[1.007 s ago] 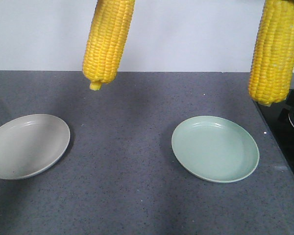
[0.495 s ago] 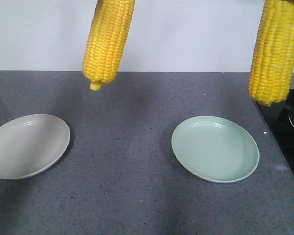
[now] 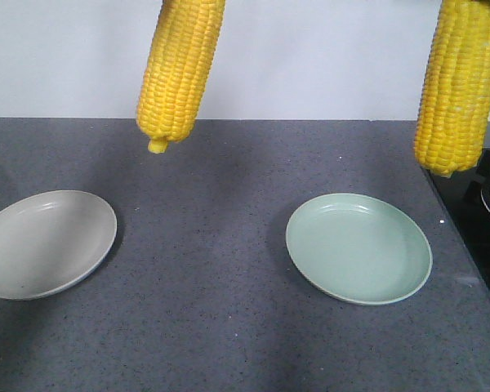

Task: Distribute corn equally
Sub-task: 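Approach and align the base in front of the two empty plates, then lower the left cob onto the cream plate, right cob onto green plate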

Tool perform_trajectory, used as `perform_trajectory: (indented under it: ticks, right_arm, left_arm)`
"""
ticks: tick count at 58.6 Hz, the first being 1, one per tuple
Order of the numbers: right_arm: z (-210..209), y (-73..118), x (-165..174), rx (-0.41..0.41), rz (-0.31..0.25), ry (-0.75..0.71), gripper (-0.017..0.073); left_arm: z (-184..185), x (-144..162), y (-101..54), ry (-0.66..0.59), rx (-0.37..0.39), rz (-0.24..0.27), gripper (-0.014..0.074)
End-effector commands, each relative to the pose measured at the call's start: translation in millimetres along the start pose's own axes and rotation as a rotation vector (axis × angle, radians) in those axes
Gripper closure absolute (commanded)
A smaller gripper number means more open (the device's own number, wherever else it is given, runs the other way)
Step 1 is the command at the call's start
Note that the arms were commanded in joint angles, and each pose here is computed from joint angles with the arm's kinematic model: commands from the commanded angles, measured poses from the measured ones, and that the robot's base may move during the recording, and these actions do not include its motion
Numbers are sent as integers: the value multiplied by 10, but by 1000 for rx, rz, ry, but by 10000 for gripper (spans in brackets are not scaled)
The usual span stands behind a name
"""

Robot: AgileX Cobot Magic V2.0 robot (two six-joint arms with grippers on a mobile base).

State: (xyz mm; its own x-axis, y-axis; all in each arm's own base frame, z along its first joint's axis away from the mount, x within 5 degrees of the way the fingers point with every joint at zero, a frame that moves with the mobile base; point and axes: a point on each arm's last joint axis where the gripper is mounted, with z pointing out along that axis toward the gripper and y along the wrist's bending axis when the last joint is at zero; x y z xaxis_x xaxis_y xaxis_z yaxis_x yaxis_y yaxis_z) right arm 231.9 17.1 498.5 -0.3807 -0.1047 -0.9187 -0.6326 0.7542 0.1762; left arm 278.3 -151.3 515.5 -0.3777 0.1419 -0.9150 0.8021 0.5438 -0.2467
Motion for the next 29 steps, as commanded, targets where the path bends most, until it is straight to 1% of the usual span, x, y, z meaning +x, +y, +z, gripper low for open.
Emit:
perform_trajectory:
  ticks: [1, 7, 10, 12, 15, 20, 22, 25, 26, 29]
  right_arm:
    - [-118, 148, -105, -30, -31, -63, 564]
    - [-118, 150, -101, -32, -12, -58, 564]
    - [-115, 140, -94, -25, 2, -51, 564]
    - [-110, 128, -89, -20, 17, -45, 564]
    - [-88, 86, -72, -6, 35, -27, 564]
    - [-30, -8, -40, 12, 76, 3, 564]
    - [10, -59, -28, 10, 94, 13, 564]
    - [83, -131, -8, 1, 114, 29, 564]
    - [111, -150, -2, -4, 119, 35, 564]
    - [237, -212, 27, -28, 135, 62, 564]
  left_arm:
    - [-186, -146, -174, -104, 22, 13, 599]
    - [-184, -134, -167, -91, 15, 7, 599]
    - [-183, -115, -138, -69, -17, 1, 599]
    - [-183, -93, -105, -45, -53, 4, 599]
    - [-187, -52, -44, 1, -121, 12, 599]
    - [-197, 32, 101, 92, -265, 10, 599]
    - [-201, 60, 153, 122, -314, 4, 599]
    - [-215, 104, 253, 171, -410, 4, 599]
    - [-205, 119, 288, 185, -433, -4, 599]
    - [-213, 163, 379, 232, -512, -5, 599]
